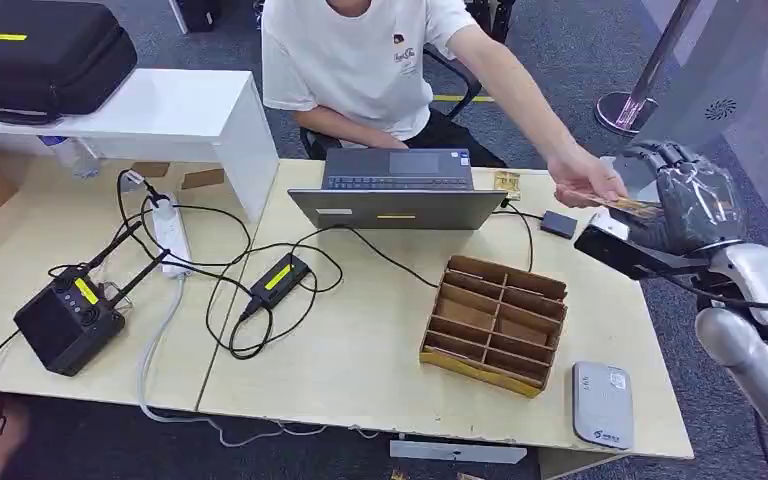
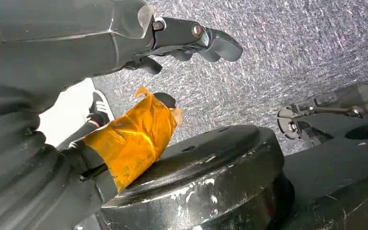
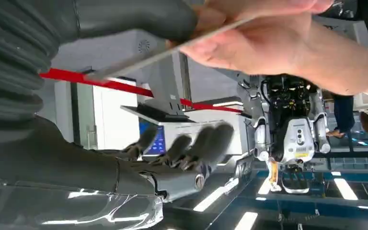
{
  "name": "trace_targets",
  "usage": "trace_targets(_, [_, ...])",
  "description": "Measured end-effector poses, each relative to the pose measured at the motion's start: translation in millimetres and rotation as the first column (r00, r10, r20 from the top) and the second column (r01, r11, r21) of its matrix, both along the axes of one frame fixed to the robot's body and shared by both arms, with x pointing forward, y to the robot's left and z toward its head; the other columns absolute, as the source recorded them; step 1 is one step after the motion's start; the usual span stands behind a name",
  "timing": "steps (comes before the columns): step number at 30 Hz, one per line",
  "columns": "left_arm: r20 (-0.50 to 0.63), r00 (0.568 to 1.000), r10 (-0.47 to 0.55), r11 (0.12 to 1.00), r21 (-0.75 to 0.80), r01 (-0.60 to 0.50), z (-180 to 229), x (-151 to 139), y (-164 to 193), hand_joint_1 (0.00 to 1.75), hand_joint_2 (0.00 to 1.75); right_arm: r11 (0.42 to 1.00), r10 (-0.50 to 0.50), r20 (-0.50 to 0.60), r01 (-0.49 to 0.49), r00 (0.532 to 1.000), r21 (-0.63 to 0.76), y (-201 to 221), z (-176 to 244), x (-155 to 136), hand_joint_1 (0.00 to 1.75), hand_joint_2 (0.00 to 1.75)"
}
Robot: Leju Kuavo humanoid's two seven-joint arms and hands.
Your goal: Pass the card to the sensor for recognition and then transmit it.
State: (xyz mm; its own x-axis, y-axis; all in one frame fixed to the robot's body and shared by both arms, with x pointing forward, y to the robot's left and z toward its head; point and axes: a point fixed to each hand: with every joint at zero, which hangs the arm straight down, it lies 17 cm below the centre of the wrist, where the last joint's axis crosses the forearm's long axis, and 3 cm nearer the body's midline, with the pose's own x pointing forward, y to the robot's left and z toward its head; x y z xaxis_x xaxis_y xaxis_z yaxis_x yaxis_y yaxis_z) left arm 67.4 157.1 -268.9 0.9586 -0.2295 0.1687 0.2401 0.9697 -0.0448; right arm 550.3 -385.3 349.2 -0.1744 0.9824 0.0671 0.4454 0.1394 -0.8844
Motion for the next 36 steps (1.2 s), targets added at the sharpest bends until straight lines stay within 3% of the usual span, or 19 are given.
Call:
trace_targets(30, [-0.003, 1.0, -0.016, 1.0, -0.021, 0.016, 1, -2, -3, 0.0, 1.75, 0.998, 0.027, 0.002, -0.027, 1.0, 0.054, 2, -20, -13, 1.75, 1.75])
trace_targets(36, [-0.003, 1.0, 0.009, 1.0, -0.013, -0.009, 0, -1, -1, 0.0, 1.75, 0.989, 0.083, 0.048, -0.088, 0.995, 0.117, 7, -60, -72, 1.75, 1.75])
